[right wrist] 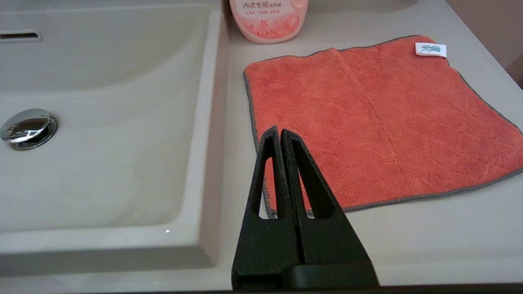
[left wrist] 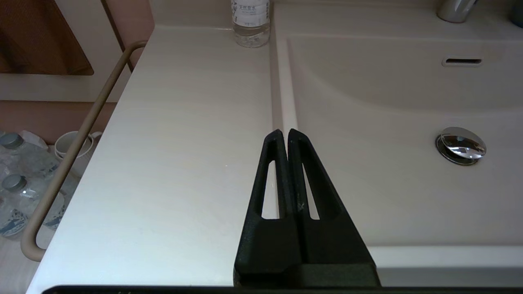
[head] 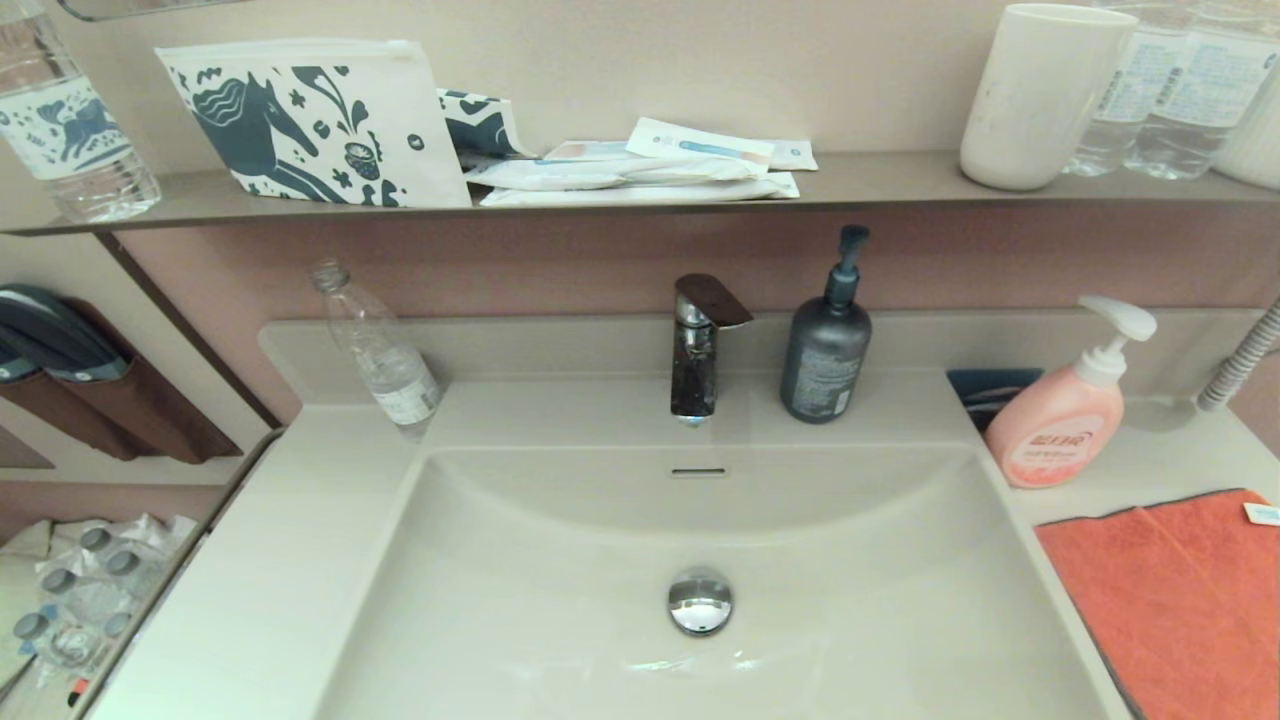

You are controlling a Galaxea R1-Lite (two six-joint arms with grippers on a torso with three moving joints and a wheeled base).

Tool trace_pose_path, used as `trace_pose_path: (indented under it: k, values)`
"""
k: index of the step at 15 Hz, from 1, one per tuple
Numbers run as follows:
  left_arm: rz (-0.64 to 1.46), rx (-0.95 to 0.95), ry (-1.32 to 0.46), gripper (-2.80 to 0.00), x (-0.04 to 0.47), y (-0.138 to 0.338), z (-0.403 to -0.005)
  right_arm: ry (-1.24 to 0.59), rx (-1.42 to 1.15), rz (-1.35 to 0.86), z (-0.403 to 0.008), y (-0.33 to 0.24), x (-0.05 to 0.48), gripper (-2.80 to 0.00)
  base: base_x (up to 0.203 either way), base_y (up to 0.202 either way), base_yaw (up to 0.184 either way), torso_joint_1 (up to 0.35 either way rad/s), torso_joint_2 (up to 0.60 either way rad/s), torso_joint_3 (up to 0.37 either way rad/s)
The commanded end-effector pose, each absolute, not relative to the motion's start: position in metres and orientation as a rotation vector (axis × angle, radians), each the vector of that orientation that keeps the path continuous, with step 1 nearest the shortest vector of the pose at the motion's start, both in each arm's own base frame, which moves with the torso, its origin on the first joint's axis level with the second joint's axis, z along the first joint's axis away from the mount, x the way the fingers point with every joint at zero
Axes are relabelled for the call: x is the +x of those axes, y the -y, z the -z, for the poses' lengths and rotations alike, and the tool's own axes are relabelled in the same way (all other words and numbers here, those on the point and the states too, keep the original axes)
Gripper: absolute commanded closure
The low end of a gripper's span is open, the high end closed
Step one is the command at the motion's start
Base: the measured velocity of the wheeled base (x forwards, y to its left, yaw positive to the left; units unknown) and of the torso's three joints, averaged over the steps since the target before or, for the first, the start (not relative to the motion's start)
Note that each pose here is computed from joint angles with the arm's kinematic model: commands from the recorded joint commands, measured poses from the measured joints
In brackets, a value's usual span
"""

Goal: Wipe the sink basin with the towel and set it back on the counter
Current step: Turn on the faucet

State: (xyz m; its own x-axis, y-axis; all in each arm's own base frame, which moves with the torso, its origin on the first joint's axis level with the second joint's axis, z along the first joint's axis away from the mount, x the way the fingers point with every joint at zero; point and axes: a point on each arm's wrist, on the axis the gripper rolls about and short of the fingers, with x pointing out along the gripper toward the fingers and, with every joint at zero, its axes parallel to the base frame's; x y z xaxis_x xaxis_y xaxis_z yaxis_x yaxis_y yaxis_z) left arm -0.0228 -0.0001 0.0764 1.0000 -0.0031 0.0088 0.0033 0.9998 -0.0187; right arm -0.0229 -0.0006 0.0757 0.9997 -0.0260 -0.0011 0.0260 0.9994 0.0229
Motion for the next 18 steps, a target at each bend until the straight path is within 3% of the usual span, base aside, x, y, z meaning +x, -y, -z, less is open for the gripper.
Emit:
trace_pose_path:
  k: [1,13,18]
  values:
    - [0.003,-0.020,0.008,0.00,-0.023,0.000,-0.076,0.000,0.023,0.026,-0.076,0.001,-0.023,0.00,0.000,0.000,0.000,0.000,0.00,0.000]
    - [0.014,0.003,0.013,0.00,-0.023,0.000,-0.078,-0.001,0.023,0.026,-0.076,0.001,-0.023,0.00,0.000,0.000,0.000,0.000,0.00,0.000]
    - [0.055,0.017,0.009,0.00,-0.023,0.001,-0.112,-0.001,0.023,0.026,-0.076,0.001,-0.023,0.00,0.000,0.000,0.000,0.000,0.00,0.000]
